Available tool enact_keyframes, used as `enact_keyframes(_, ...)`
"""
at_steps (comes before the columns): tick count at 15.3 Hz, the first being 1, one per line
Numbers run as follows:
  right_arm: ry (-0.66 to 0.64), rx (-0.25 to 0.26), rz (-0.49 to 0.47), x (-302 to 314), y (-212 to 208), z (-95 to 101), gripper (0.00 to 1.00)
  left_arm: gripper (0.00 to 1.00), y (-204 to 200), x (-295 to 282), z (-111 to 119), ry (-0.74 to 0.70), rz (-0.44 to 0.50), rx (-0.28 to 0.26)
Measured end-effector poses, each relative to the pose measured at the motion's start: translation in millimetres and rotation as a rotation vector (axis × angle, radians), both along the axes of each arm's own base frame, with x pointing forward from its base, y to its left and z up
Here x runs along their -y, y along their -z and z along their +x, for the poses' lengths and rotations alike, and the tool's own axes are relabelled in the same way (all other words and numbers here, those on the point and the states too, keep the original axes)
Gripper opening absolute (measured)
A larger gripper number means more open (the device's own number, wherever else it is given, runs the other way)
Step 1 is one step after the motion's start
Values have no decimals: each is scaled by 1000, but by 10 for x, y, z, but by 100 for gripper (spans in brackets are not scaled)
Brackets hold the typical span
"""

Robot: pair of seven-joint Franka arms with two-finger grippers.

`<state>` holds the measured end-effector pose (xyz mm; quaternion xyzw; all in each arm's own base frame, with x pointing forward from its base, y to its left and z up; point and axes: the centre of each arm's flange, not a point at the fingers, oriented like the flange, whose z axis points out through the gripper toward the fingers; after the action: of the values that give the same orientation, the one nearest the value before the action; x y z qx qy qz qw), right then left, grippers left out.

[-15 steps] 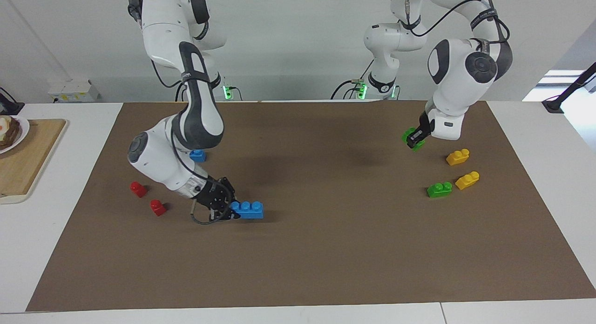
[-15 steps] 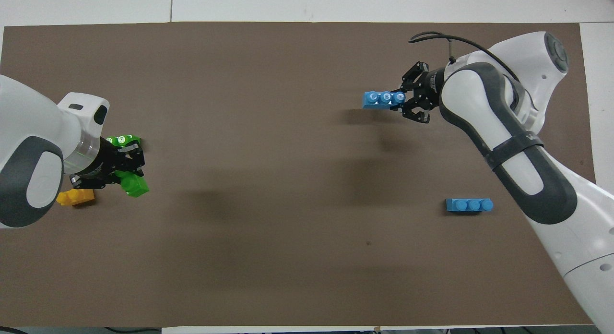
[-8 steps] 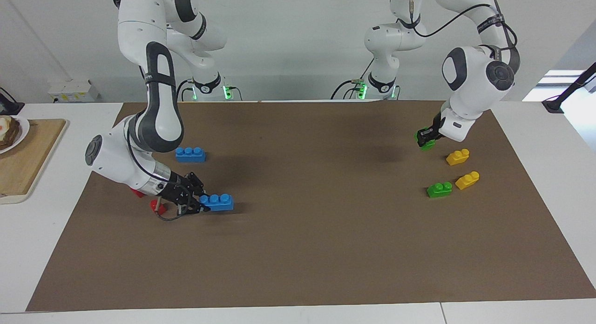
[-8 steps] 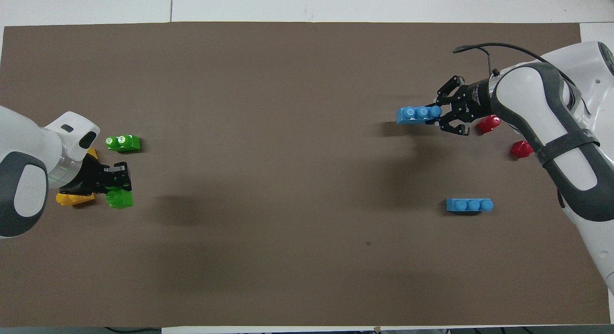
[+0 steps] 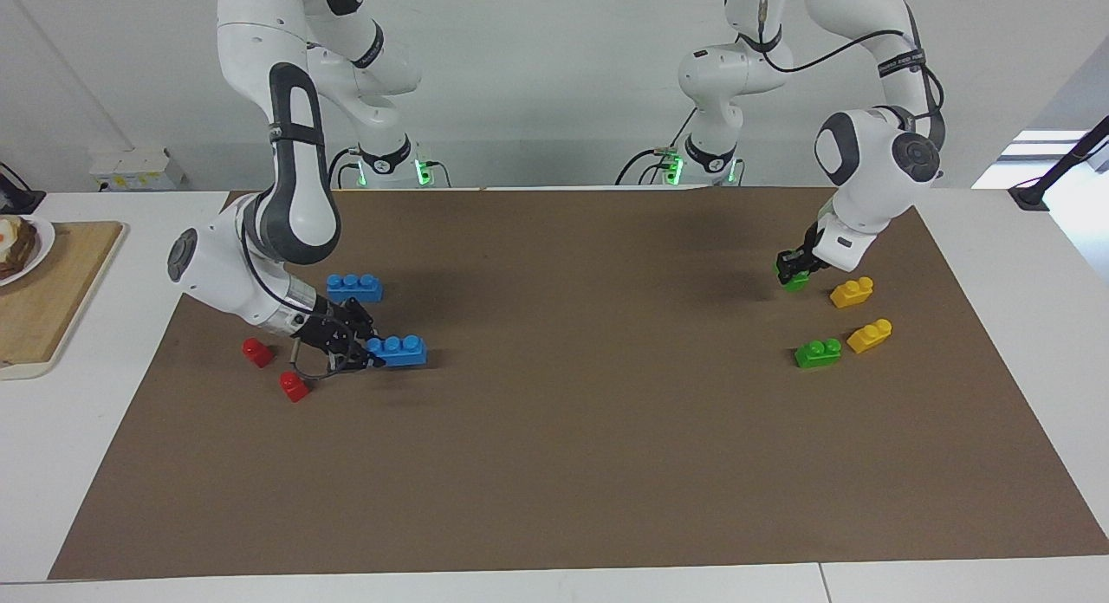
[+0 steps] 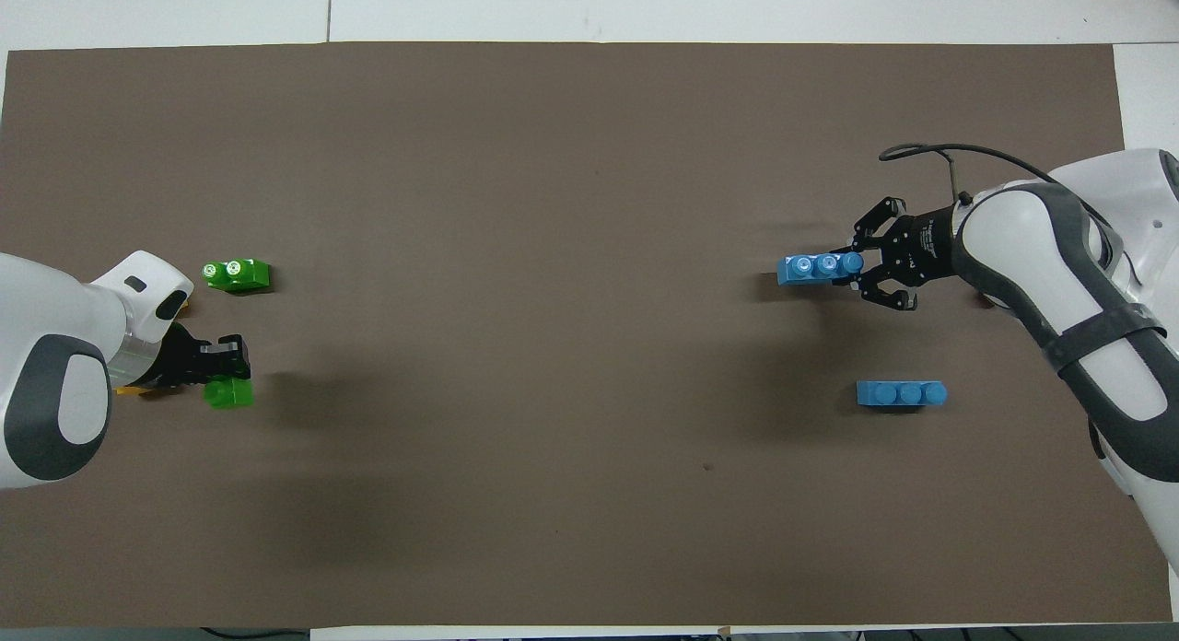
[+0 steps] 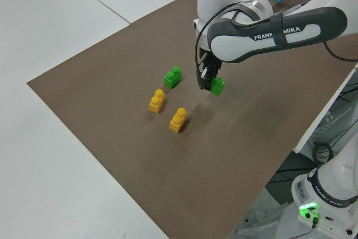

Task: Remove green block with left arm and hold with right
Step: 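Lower the green brick with the left gripper while the right gripper lowers blue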

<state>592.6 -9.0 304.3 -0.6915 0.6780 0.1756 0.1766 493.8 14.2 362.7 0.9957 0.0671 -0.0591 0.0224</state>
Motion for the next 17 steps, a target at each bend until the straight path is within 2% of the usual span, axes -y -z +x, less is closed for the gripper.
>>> enact_keyframes(2, 3, 10, -10, 151, 89, -99, 34, 36, 94, -19, -13, 9, 2, 32)
enact_keyframes(6, 8, 11, -9, 433, 179, -223, 34, 36, 205, -91, -36, 49, -1, 52)
enact_keyframes(9, 1, 10, -9, 476, 213, -281, 34, 36, 288, -122, -47, 55, 4, 90)
enact_keyframes(17, 6, 21, -21, 481, 238, -324, 34, 36, 470, -126, -52, 54, 4, 95)
